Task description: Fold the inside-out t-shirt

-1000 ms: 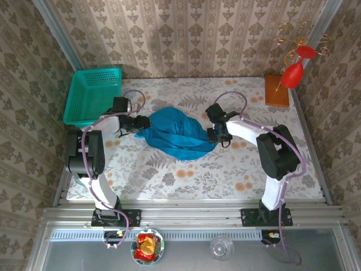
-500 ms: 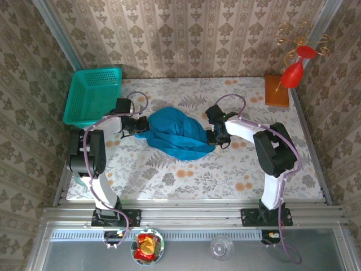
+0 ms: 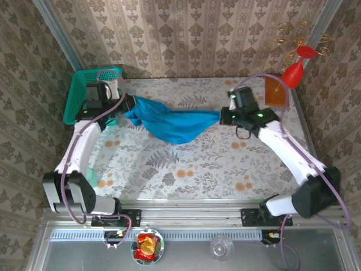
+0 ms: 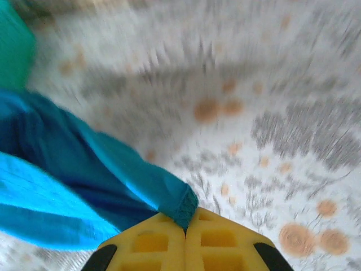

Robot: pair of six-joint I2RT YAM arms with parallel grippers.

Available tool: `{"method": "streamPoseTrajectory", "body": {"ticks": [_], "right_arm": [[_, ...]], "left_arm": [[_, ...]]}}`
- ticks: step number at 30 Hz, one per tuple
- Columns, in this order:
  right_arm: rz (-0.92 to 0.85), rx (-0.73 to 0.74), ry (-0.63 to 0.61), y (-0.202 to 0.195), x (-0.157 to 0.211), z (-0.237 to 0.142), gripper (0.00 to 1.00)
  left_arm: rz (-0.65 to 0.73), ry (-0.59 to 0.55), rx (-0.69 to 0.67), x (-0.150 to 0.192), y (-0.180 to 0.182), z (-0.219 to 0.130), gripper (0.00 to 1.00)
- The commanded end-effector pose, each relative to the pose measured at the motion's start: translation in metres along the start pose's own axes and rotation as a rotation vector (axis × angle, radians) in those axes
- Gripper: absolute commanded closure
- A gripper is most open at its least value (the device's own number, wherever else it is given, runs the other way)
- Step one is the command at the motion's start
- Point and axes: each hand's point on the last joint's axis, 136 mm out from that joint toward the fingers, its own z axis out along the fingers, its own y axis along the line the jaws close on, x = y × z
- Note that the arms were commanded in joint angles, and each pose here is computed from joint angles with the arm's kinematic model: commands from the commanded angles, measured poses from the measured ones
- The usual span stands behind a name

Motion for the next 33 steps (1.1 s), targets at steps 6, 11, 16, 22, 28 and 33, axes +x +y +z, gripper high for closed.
{"method": "streamPoseTrajectory", "body": {"ticks": [6,11,16,22,28,33], "right_arm": [[-0.006,-0.030,-0.633,0.010,-0.140,-0.223,1.00],[0.017,-0.152,-0.670,0.028,-0.142,-0.239,1.00],[0.074,-0.161,-0.428,0.019,-0.089,-0.153,1.00],[0.100,-0.112,-0.091,-0.007,0.010,-0.043,1.00],[0.139,-0.090,0.069,-0.025,0.074,-0.001,1.00],[0.147,-0.064,0.118,-0.034,0.095,0.008,1.00]], "left_arm": [[-0.012,-0.123,0.184,-0.042,-0.056,-0.031,1.00],[-0.034,-0.087,0.182,-0.031,-0.049,-0.017,0.93],[-0.071,0.004,0.096,0.008,-0.017,0.004,0.73],[-0.116,0.181,-0.097,0.090,0.049,0.026,0.62],[-0.158,0.302,-0.007,0.146,0.045,0.043,0.56],[-0.088,0.432,-0.010,0.188,0.026,0.065,0.53]]}}
